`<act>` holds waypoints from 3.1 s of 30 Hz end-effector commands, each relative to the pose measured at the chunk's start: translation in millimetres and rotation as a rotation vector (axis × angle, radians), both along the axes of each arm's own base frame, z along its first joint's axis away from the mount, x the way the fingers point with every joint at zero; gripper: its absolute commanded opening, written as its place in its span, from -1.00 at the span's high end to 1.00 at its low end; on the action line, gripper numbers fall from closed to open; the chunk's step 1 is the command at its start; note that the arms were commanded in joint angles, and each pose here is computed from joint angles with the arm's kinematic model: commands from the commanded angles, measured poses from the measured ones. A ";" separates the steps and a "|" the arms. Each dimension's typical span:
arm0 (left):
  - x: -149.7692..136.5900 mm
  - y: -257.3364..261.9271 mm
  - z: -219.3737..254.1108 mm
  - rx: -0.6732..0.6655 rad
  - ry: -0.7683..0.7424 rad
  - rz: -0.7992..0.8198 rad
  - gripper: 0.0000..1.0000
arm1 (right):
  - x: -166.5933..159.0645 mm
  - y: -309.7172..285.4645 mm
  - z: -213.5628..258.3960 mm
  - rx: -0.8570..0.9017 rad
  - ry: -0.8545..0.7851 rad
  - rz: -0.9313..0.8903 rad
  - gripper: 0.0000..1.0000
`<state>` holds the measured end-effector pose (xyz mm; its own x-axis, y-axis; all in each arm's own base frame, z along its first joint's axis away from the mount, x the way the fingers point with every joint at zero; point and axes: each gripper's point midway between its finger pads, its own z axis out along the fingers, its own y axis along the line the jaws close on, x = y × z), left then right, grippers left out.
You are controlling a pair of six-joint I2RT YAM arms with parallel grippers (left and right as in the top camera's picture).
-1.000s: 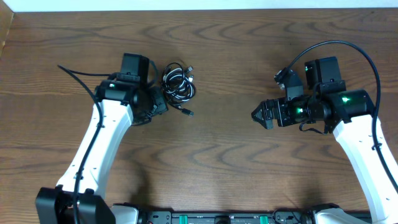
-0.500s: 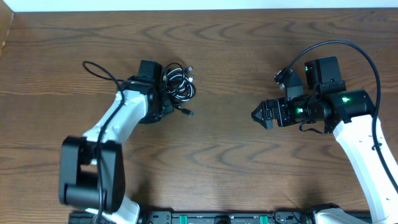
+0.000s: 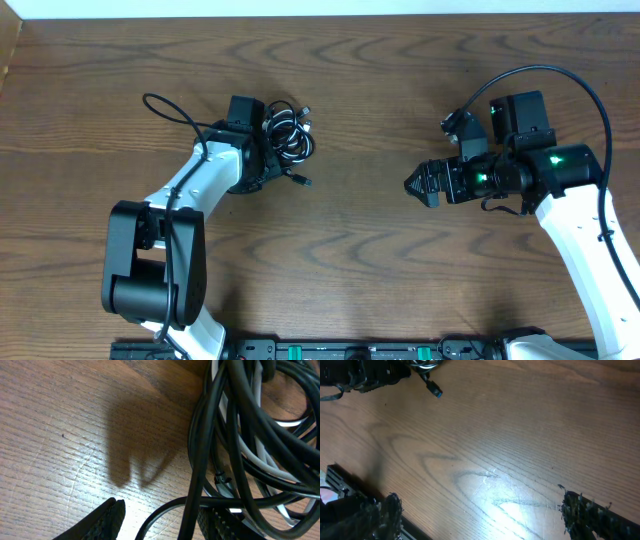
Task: Untangle cables
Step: 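Lower the left gripper onto the cable bundle's left side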
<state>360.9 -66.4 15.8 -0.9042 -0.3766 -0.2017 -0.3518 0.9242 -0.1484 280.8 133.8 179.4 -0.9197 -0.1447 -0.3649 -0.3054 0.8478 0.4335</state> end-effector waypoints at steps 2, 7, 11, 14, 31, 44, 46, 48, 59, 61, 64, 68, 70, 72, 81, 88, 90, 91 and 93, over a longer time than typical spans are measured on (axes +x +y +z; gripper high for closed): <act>6.7 -0.1 10.7 0.030 -0.043 -0.088 -0.05 | 2.9 1.5 4.3 0.001 -0.015 0.010 -0.99; 12.4 -0.8 37.8 0.021 -0.119 -0.088 -0.01 | 2.9 1.5 4.3 0.001 -0.015 0.010 -0.99; 15.5 -1.4 62.4 0.010 -0.186 -0.082 0.47 | 2.9 1.5 4.3 0.001 -0.015 0.010 -0.99; 15.3 -1.3 62.5 0.010 -0.186 -0.082 0.63 | 2.9 1.5 4.3 0.001 -0.015 0.010 -0.99; -11.1 -21.1 29.3 -0.103 -0.011 -0.108 0.85 | 2.9 1.5 4.3 0.001 -0.015 0.010 -0.98; -106.3 -15.8 23.8 -0.121 0.385 -0.102 0.85 | 2.9 1.6 4.3 0.001 -0.015 0.010 -0.99; -119.3 -23.0 27.8 -0.171 0.435 -0.139 0.85 | 2.9 1.5 4.3 0.001 -0.015 0.010 -0.98; -129.9 -31.6 32.7 -0.230 0.472 -0.178 0.85 | 2.9 1.5 4.3 0.001 -0.015 0.010 -0.98; -171.6 -31.9 48.5 -0.268 0.651 -0.191 0.85 | 2.9 1.6 4.3 0.001 -0.015 0.010 -0.99; -166.7 -32.7 46.5 -0.268 0.628 -0.195 0.78 | 2.9 1.5 4.3 0.001 -0.015 0.010 -0.99; -151.7 -27.5 38.9 -0.228 0.561 -0.206 0.10 | 2.9 1.5 4.3 0.001 -0.015 0.010 -0.99; -131.4 -15.3 29.4 -0.138 0.475 -0.218 -0.55 | 2.9 1.5 4.3 0.001 -0.015 0.010 -0.98; -120.4 -12.1 26.2 -0.110 0.428 -0.222 -0.56 | 2.9 1.6 4.3 0.001 -0.015 0.010 -0.98; -106.3 -11.6 23.7 -0.095 0.370 -0.225 -0.55 | 2.9 1.5 4.3 0.001 -0.015 0.010 -0.98; -23.8 -0.8 29.9 0.029 0.022 -0.214 -0.40 | 2.9 1.6 4.3 0.001 -0.015 0.010 -0.98; -1.4 7.2 34.5 0.089 -0.068 -0.194 0.03 | 2.9 1.6 4.3 0.001 -0.015 0.010 -0.99; 0.2 6.9 33.8 0.089 -0.073 -0.194 0.03 | 2.9 1.5 4.3 0.001 -0.015 0.010 -0.99; 0.1 6.9 32.8 0.089 -0.071 -0.194 0.03 | 2.9 1.6 4.3 0.001 -0.015 0.010 -0.98; -0.9 6.8 29.2 0.089 -0.060 -0.194 0.03 | 2.9 1.5 4.3 0.001 -0.015 0.010 -0.99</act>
<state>356.7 -64.1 45.0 -0.9458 -0.1816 -0.2692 -0.1583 0.9817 -0.1061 280.8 133.8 179.4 -0.9197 -0.1447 -0.3649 -0.3054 0.8478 0.4335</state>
